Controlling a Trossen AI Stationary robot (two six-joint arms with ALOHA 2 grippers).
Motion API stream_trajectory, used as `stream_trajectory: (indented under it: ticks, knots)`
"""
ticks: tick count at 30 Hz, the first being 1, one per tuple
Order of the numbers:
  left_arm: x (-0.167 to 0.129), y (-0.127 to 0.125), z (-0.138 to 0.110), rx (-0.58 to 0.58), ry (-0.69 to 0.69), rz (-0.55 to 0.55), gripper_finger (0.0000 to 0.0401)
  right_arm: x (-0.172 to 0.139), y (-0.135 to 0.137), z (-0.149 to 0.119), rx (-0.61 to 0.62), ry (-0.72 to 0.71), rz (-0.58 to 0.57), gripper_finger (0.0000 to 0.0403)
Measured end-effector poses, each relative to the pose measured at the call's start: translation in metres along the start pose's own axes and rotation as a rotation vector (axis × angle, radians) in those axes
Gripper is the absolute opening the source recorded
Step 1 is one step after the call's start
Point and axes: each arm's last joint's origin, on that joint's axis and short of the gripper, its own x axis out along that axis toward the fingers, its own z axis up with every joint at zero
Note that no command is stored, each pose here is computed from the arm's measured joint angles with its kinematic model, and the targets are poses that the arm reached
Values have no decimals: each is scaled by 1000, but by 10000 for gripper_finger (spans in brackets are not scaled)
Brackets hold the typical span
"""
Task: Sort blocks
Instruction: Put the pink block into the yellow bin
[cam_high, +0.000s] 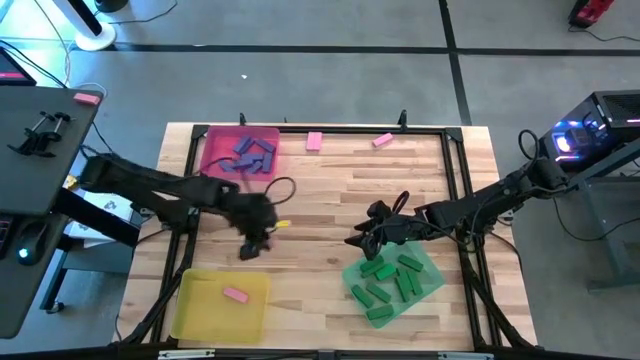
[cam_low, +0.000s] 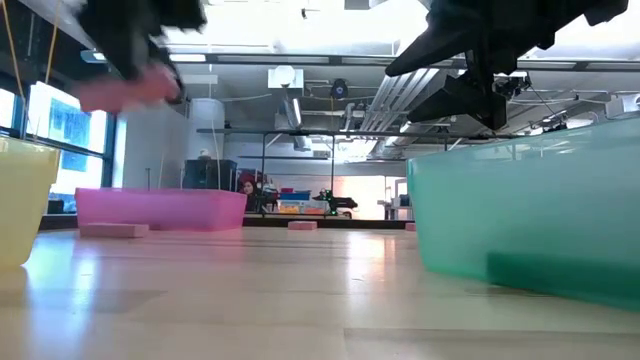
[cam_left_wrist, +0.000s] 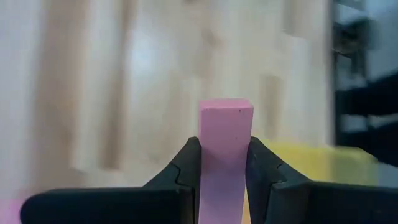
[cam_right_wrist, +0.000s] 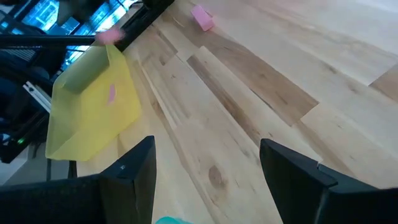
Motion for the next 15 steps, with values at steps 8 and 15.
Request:
stream_trajectory:
  ticks: [8, 15]
  knots:
    - [-14, -80, -58, 22, 121, -134, 50, -1, 3, -3, 24, 9, 14, 222]
    - [8, -116, -96, 33, 166, 11, 66, -1, 2, -3, 21, 12, 12, 222]
